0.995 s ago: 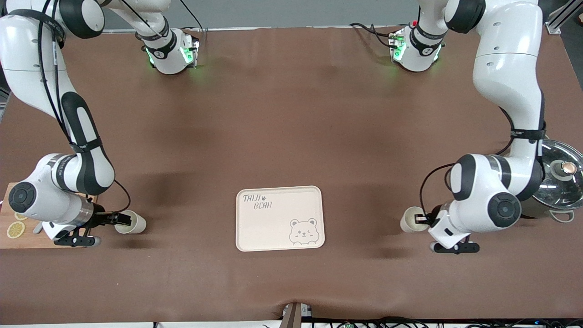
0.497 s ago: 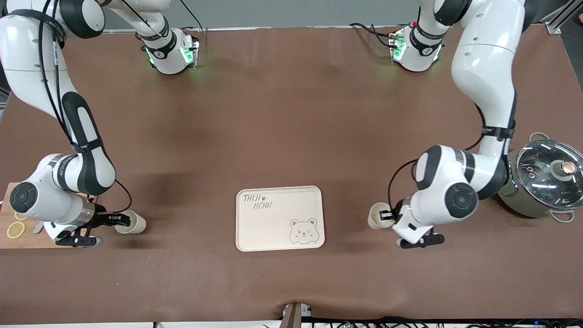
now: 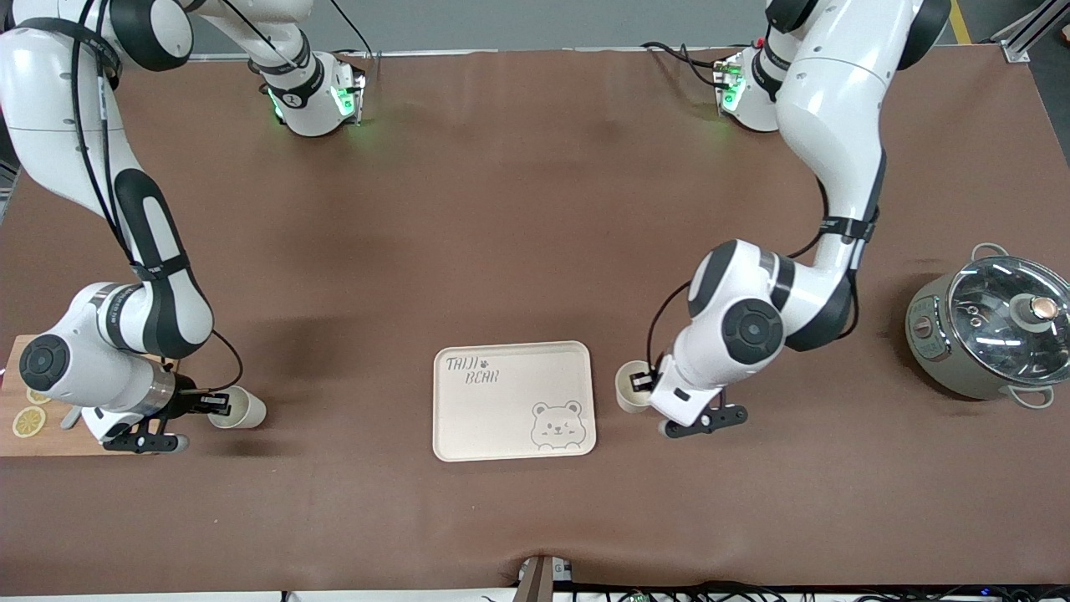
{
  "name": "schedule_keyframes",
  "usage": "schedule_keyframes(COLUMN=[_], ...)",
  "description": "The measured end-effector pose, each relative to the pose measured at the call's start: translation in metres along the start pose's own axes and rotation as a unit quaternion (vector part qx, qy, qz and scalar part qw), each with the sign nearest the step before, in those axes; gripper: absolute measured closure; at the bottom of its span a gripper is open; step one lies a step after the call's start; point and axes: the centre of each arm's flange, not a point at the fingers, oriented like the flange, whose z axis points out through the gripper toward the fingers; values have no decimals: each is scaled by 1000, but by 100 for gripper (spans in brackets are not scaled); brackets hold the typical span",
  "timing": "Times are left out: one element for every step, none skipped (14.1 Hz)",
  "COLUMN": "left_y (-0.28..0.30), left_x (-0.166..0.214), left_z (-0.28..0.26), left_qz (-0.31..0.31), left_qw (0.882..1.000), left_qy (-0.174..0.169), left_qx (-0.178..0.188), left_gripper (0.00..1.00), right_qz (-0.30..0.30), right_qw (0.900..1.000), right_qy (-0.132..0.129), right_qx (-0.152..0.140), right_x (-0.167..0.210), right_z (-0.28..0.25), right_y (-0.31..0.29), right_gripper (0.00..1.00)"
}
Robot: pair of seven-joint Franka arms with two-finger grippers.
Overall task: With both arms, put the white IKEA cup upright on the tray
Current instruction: 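Carry the white cup with the left gripper over the bear tray, then set the cup upright on the tray while the right gripper carries its cup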
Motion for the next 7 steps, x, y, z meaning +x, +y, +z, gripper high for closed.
schedule_keyframes(left_y=[9,19,26,36,43,50,55], left_x=[-5,-10,-14,-19,-24,-30,-34], left_z=[3,8,15,22,31,40,49], left_qz=[-9,-19,-31,-41,-51,-64,-75], left_qw=[1000,1000,999,999,998,997,996], left_qy=[6,12,18,23,26,26,24], left_qx=[-5,-11,-18,-25,-30,-35,-40], left_gripper=[96,96,96,96,96,96,96], right_qz=[0,-1,-1,-1,-1,-1,0], right_qw=[1000,1000,1000,1000,1000,1000,1000], right_qy=[1,1,1,1,1,1,2], right_qx=[1,1,1,1,1,1,1], right_x=[1,1,1,1,1,1,1], right_z=[-1,-1,-1,-1,-1,-1,-1], right_y=[-1,-1,-1,-1,-1,-1,-1], right_gripper=[95,96,96,96,96,96,96])
